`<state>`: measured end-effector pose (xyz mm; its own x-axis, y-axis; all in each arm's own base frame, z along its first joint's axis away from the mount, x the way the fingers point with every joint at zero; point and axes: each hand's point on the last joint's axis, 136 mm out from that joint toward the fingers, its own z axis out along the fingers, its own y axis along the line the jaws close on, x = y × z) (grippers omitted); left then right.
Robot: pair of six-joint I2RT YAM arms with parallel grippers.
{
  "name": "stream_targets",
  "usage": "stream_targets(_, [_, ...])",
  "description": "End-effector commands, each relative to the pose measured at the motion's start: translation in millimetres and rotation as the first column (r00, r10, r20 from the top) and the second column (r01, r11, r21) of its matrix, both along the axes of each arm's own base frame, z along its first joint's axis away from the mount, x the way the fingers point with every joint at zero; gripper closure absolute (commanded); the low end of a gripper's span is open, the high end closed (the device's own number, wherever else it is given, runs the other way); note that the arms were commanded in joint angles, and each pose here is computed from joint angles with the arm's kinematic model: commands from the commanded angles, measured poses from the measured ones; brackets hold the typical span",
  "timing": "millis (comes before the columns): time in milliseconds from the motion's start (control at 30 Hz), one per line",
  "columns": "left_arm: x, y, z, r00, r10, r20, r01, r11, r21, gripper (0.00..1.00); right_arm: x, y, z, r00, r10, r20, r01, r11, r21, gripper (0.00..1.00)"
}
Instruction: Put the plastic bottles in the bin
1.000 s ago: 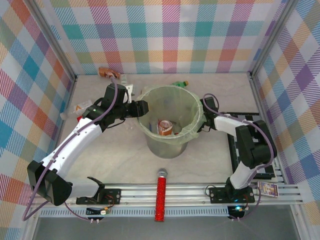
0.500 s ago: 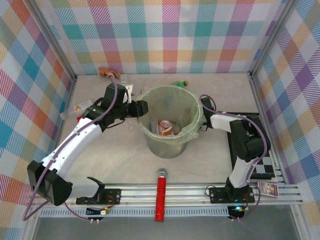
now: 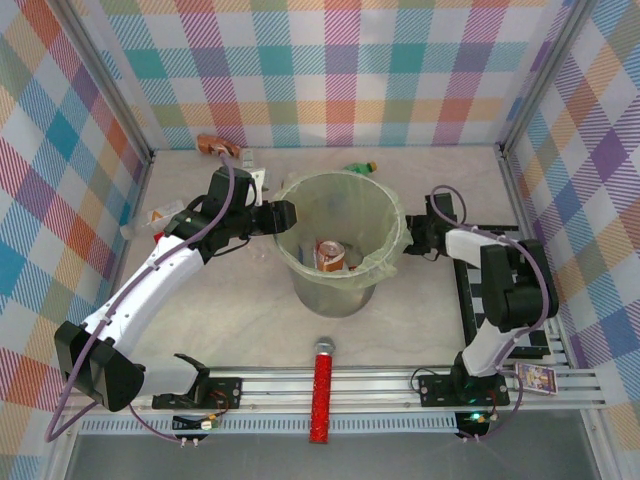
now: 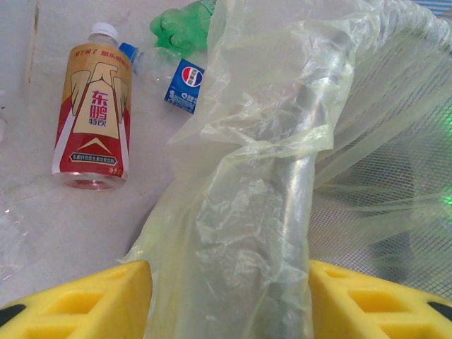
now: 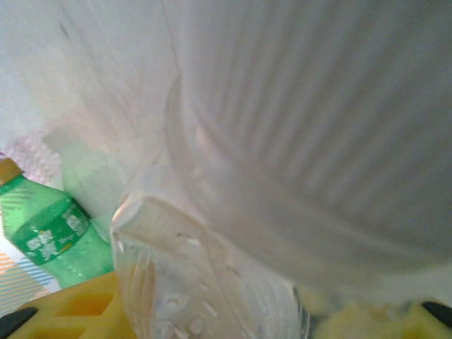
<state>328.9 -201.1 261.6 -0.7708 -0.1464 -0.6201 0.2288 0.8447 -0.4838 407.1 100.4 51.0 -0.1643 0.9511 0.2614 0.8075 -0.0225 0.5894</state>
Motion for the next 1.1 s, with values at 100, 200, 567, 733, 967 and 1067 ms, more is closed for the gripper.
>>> stream_targets(100, [-2, 10, -20, 0.998, 0.025, -0.049, -0.022, 0.999, 0.046, 0.44, -13, -23, 34, 0.996, 0.069, 0.061, -0.064, 0.994, -0.09, 0.49])
stream_targets(200, [-2, 10, -20, 0.998, 0.023, -0.051, -0.021, 0.999, 0.046, 0.44, -22, -40, 52, 0.991, 0.106, 0.087, -0.092, 0.985, -0.149, 0.49])
stream_targets(567, [-1, 4, -17, 0.999, -0.006, -0.048, 0.007, 1.0, 0.027, 0.44, -52, -95, 194, 0.902, 0.352, 0.251, -0.193, 0.848, -0.494, 0.49])
stream_targets(733, [0, 8, -17, 0.999, 0.003, -0.044, 0.0, 0.998, 0.069, 0.44, -67, -84, 271, 0.796, 0.512, 0.324, -0.238, 0.756, -0.609, 0.5])
stream_targets(967, [-1, 7, -19, 0.999, -0.005, -0.046, 0.009, 0.996, 0.084, 0.44, -87, -37, 346, 0.582, 0.72, 0.379, -0.325, 0.632, -0.703, 0.64])
stream_targets(1067, [-1, 3, -18, 0.999, -0.01, -0.042, 0.013, 0.997, 0.077, 0.44, -89, -6, 359, 0.49, 0.785, 0.379, -0.37, 0.581, -0.725, 0.63])
